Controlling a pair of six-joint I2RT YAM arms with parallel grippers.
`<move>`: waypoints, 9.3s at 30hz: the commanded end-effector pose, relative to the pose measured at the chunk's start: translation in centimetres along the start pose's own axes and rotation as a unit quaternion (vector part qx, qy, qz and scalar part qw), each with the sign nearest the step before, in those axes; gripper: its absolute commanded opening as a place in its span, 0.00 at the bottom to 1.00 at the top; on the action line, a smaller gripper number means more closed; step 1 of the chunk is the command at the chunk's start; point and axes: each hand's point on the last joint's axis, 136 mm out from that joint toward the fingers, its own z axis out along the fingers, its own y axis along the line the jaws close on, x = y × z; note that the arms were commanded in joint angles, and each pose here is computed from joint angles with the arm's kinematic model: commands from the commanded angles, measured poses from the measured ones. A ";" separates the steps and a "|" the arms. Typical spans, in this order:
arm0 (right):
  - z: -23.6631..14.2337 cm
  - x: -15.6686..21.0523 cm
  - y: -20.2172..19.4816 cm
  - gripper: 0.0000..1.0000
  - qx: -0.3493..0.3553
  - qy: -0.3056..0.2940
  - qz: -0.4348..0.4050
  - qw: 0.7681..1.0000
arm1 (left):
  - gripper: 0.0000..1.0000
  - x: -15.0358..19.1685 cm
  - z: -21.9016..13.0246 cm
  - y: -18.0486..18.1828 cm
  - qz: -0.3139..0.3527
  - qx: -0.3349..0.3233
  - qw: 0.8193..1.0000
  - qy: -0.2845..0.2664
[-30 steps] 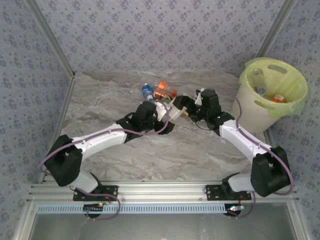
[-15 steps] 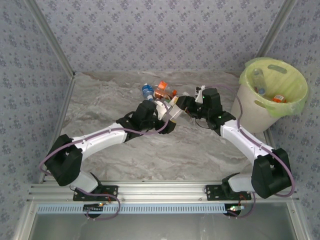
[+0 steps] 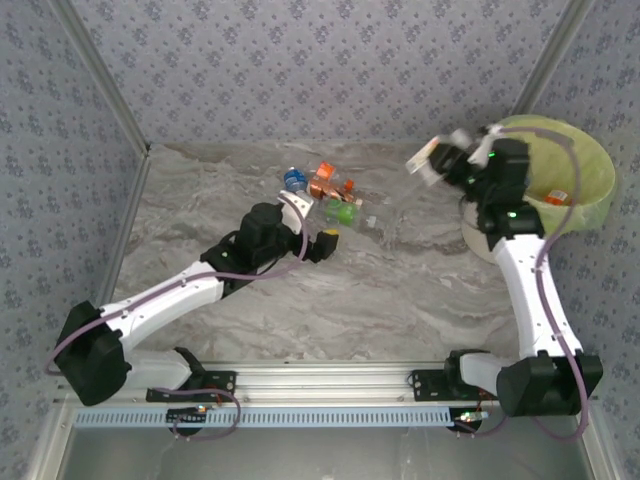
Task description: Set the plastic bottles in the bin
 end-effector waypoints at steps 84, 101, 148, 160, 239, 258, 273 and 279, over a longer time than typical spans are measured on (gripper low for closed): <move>18.3 33.1 -2.7 0.75 -0.126 0.490 -0.533 0.678 | 0.99 6.7 -6.1 15.7 -0.254 -0.306 0.917 -0.022; 11.2 25.6 2.1 0.45 -0.139 0.370 -0.552 0.734 | 0.99 6.6 -5.7 15.8 -0.256 -0.305 0.917 -0.023; -1.0 -9.7 -7.3 1.00 0.299 -0.012 -0.271 0.915 | 1.00 7.2 -5.6 15.9 -0.272 -0.305 0.913 -0.020; 7.9 7.3 4.2 1.00 -0.077 0.166 -0.462 0.868 | 0.99 8.1 -5.9 17.1 -0.315 -0.325 0.892 -0.023; -3.3 -5.6 -2.7 0.40 0.114 -0.061 -0.344 0.930 | 0.99 8.6 -1.4 17.3 -0.418 -0.218 0.882 0.005; 0.7 -14.3 -16.9 0.45 0.238 -0.179 0.125 0.946 | 0.99 9.1 0.2 17.1 -0.422 -0.210 0.881 0.040; -0.9 -11.8 -15.3 1.00 0.335 -0.129 0.020 0.933 | 0.99 6.2 6.4 19.6 -0.375 -0.228 0.893 0.104; -2.8 -10.3 -10.0 1.00 0.319 -0.142 -0.063 0.935 | 0.99 7.2 11.5 21.4 -0.329 -0.242 0.897 0.168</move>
